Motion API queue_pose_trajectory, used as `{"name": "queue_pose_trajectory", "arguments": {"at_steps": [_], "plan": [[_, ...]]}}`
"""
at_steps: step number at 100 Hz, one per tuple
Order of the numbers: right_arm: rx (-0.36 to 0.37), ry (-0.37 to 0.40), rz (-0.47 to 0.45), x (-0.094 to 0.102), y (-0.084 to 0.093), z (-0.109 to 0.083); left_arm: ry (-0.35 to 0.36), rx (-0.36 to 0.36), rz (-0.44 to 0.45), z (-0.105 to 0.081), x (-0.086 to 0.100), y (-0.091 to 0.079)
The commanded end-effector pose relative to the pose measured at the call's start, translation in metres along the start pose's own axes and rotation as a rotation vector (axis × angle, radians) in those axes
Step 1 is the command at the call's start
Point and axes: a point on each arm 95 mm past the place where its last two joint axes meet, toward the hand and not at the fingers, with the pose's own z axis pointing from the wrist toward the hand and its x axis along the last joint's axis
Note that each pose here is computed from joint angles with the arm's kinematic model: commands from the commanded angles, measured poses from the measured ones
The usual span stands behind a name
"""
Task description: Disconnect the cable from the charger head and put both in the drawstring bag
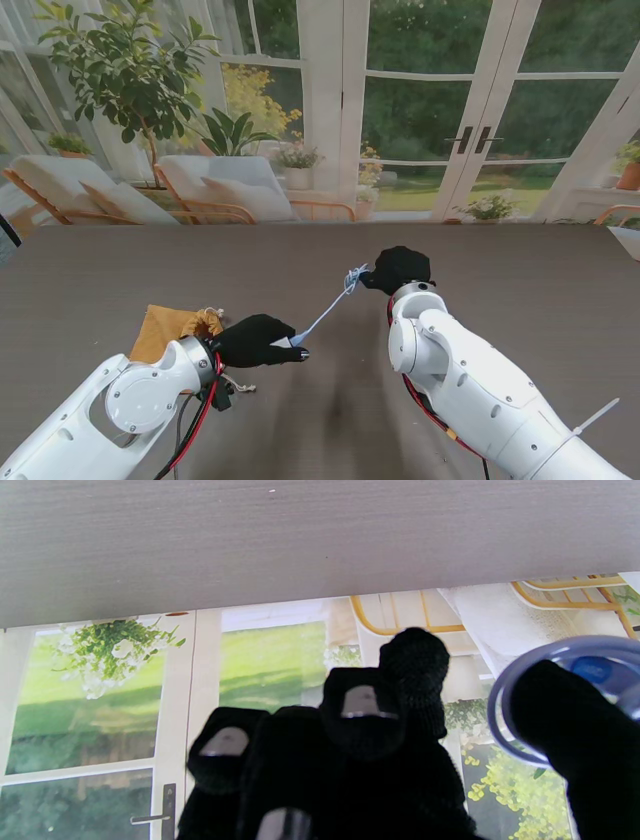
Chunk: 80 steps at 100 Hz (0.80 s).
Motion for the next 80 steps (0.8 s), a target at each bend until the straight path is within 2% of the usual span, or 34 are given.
{"name": "queue_pose_trajectory", "arguments": {"at_steps": [1,43,58,80], "plan": [[-0.007,-0.054,-0.023,-0.018,0.005,0.009,-0.010,-0.048,-0.001,-0.005,-0.002,0.010],[-0.010,-0.075,-0.032,-0.022,0.007,0.013,-0.026,-0.059,0.010,-0.011,0.000,0.012],[-0.027,-0.051,-0.011,-0.019,0.009,0.006,-0.031,-0.048,0.001,-0.008,-0.005,0.011],[-0.092,0.019,0.004,-0.013,0.019,-0.006,-0.038,-0.032,-0.018,0.003,-0.017,0.008]]}}
